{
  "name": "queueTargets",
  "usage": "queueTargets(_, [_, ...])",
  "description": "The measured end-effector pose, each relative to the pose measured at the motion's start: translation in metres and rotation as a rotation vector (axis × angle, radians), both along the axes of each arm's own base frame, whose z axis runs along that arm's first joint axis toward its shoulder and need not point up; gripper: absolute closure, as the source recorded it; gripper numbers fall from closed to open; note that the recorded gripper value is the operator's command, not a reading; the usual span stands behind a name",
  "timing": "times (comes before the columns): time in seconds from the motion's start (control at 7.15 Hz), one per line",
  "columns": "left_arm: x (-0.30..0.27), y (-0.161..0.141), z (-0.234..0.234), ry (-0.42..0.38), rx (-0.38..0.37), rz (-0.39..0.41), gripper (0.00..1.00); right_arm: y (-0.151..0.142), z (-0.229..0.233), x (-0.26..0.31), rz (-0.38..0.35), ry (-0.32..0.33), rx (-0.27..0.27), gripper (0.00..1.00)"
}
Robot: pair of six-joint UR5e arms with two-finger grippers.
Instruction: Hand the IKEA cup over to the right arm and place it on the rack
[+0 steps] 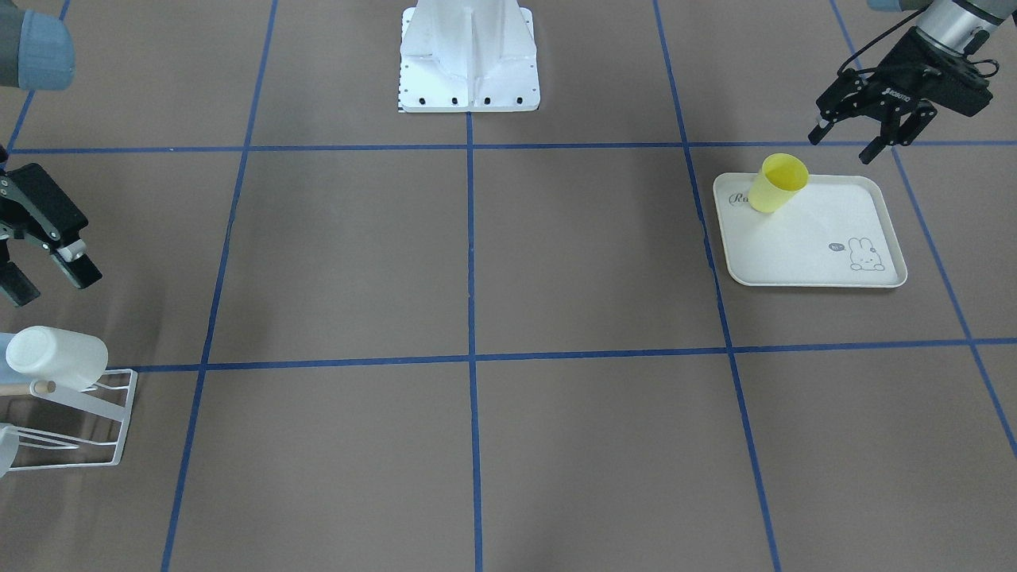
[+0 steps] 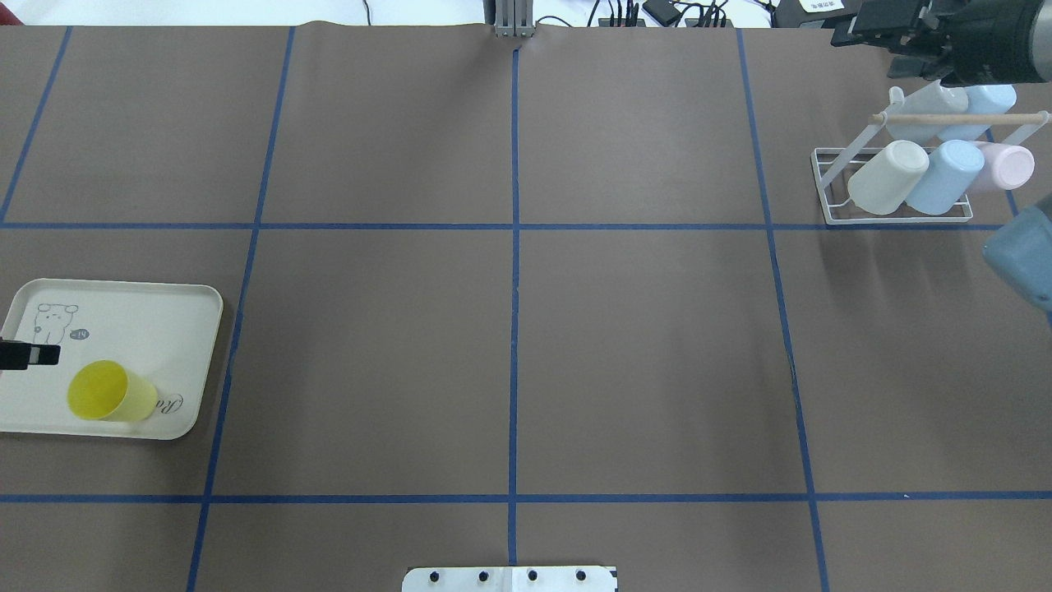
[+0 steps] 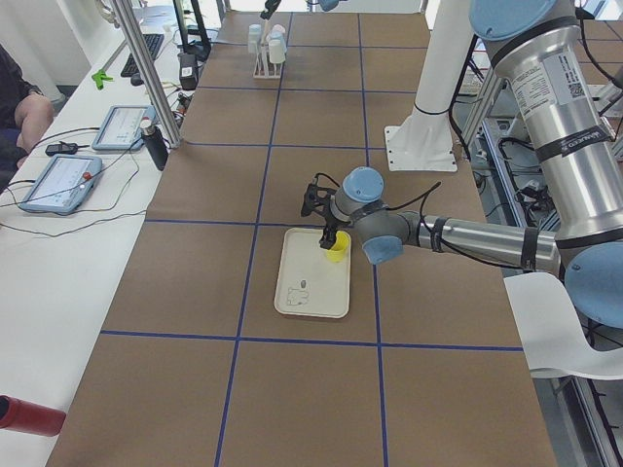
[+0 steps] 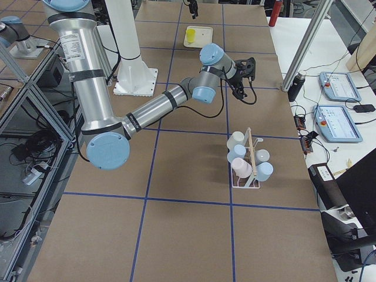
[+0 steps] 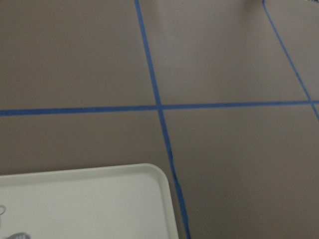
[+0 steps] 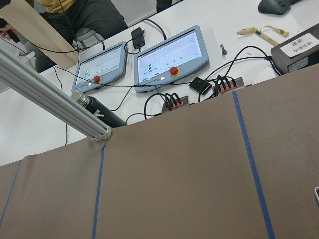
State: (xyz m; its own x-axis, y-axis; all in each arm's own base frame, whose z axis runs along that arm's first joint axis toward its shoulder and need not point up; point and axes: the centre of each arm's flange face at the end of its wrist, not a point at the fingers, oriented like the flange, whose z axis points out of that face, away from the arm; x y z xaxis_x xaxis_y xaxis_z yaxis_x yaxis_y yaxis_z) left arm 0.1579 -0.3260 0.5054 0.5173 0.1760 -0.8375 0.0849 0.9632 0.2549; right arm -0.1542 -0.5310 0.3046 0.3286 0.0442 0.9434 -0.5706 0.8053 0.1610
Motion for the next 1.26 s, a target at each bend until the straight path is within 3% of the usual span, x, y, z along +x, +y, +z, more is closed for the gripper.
queueTargets(0.14, [0.013,0.002,0.007,-0.05,-0.042,0.043,0.0,0.001,-0.001,-0.002,-0.003,-0.007,-0.005,0.0])
queueTargets(0.56, [0.036,0.001,0.032,-0.122,-0.053,0.127,0.01,0.002,0.0,-0.006,-0.01,-0.009,-0.009,0.0])
queueTargets(0.7, [0.042,0.0,0.035,-0.127,-0.052,0.141,0.06,0.001,0.001,-0.007,-0.012,-0.007,-0.012,0.0])
queueTargets(0.98, [0.049,-0.002,0.037,-0.129,-0.047,0.149,0.25,0.001,0.003,-0.008,-0.014,-0.005,-0.014,0.0])
queueTargets(1.26, [0.054,-0.006,0.038,-0.128,-0.045,0.151,0.3,0.001,0.003,-0.009,-0.015,-0.005,-0.016,0.0])
